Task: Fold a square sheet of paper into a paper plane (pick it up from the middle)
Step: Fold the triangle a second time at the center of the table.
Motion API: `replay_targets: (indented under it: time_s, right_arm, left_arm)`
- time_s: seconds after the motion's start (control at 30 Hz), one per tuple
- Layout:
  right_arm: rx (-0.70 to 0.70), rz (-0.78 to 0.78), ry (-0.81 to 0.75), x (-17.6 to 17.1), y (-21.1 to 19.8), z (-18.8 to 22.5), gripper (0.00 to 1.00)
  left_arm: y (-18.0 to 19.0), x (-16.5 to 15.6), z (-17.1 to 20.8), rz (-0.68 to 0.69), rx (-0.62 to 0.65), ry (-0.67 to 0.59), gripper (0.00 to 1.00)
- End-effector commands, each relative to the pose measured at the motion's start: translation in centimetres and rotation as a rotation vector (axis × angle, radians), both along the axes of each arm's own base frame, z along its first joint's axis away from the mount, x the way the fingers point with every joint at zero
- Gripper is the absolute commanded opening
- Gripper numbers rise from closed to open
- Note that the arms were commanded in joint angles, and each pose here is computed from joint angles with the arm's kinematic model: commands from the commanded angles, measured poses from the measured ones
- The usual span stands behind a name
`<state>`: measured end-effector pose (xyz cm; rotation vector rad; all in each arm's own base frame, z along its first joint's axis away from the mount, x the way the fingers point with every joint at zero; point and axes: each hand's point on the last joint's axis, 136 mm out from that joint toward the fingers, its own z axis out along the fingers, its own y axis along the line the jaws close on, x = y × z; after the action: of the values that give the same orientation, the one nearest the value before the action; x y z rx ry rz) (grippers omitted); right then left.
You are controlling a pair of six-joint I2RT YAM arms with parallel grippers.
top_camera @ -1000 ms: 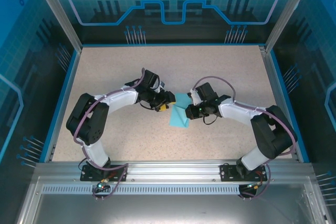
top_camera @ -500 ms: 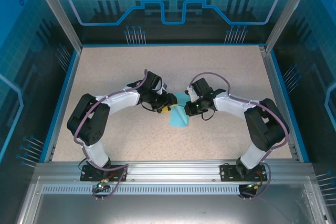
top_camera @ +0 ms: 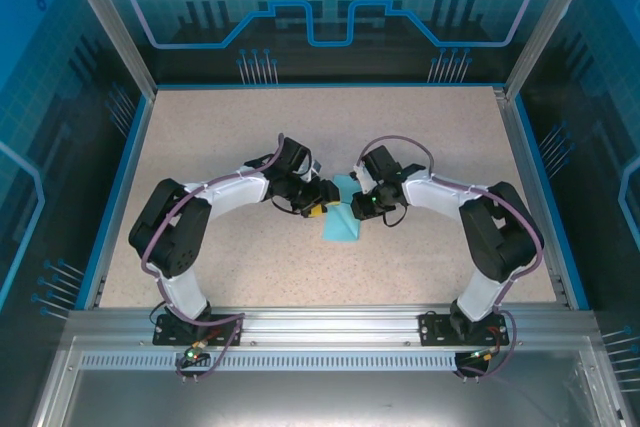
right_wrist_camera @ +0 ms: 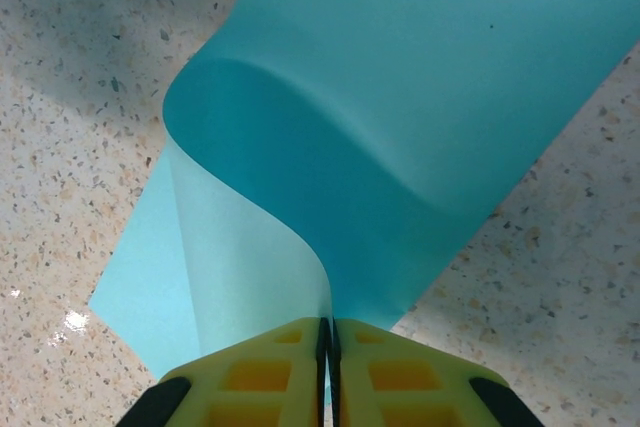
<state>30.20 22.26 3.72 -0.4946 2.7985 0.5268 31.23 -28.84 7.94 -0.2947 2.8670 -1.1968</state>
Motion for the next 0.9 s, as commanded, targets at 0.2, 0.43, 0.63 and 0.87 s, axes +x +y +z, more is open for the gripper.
replay_targets:
  time_s: [0.2, 0.43, 0.63, 0.87]
  right_arm:
    - [-0.037, 0.0, 0.03, 0.0, -0.3, -0.8, 0.12]
    - [-0.036, -0.001, 0.036, -0.1, -0.2, -1.0, 0.13]
    - [-0.052, -0.009, 0.044, 0.0, -0.4, -1.5, 0.13]
    - [-0.049, -0.018, 0.047, -0.2, -0.4, -1.6, 0.13]
  left_arm:
    - [-0.2, -0.4, -1.1, -0.018, 0.017, 0.028, 0.46]
    - [-0.3, -0.3, -1.4, -0.002, 0.011, 0.04, 0.4]
    - [-0.4, -0.2, -1.5, 0.001, 0.003, 0.043, 0.36]
    - [-0.7, 0.0, -1.5, 0.019, -0.016, 0.05, 0.3]
